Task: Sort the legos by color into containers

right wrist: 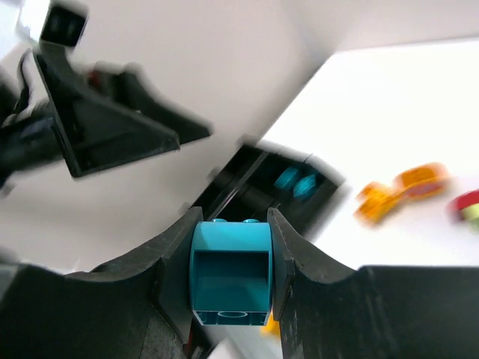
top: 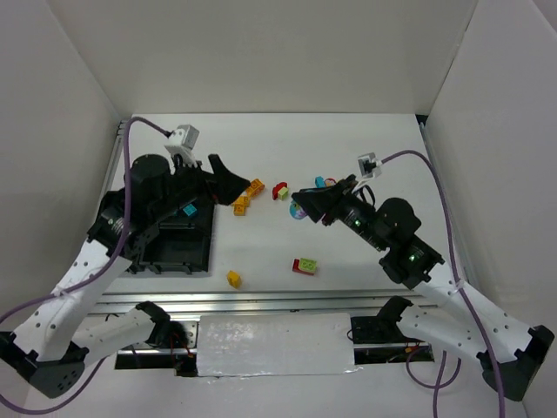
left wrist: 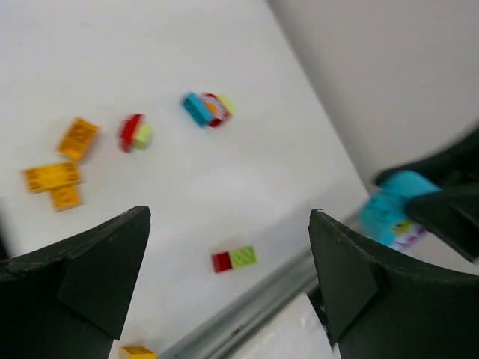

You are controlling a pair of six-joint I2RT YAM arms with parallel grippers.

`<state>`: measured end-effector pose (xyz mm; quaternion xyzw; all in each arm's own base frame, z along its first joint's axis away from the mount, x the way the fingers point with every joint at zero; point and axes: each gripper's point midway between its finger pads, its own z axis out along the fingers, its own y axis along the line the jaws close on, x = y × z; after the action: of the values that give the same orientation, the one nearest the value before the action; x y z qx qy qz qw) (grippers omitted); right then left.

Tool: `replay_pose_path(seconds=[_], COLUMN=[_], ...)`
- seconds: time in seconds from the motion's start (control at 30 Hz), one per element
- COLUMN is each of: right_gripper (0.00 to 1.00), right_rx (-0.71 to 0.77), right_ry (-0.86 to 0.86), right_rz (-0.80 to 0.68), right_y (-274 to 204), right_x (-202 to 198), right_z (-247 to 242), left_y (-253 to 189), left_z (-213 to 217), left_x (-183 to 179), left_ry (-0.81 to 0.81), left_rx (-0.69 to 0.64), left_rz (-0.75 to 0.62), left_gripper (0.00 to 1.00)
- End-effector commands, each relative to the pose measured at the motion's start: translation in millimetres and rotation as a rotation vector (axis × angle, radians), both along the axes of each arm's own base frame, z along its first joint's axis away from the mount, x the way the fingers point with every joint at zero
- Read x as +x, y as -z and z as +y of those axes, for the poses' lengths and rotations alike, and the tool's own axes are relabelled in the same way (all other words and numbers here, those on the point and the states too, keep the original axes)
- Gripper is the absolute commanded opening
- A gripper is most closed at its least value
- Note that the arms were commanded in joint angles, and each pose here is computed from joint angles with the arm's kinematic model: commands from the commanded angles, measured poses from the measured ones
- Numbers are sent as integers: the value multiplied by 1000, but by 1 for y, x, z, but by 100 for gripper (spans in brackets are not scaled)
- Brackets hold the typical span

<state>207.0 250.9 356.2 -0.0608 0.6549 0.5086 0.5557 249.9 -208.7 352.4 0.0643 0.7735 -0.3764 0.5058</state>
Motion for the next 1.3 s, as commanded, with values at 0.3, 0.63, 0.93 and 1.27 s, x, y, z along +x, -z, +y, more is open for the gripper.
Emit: replay_pose_path(seconds=[0.3, 0.63, 0.93, 1.27], right_gripper=[0, 0, 0, 0], right_rx=[-208, -100, 30, 117], right_ry=[1, -6, -359, -623], right_rz=[-211, 245, 287, 133], right_y=[-57, 21, -9, -35], right_x=[199, 267, 196, 132], right_z=[-3, 1, 48, 70], left_y=[24, 89, 57, 26], left_z=[145, 118, -2, -42], left_x=[140, 111, 89, 81], left_ry=[-635, -432, 306, 593], left_rx=[299, 325, 82, -84], left_rz=[240, 434, 273, 173], left_gripper=[99, 100, 99, 99])
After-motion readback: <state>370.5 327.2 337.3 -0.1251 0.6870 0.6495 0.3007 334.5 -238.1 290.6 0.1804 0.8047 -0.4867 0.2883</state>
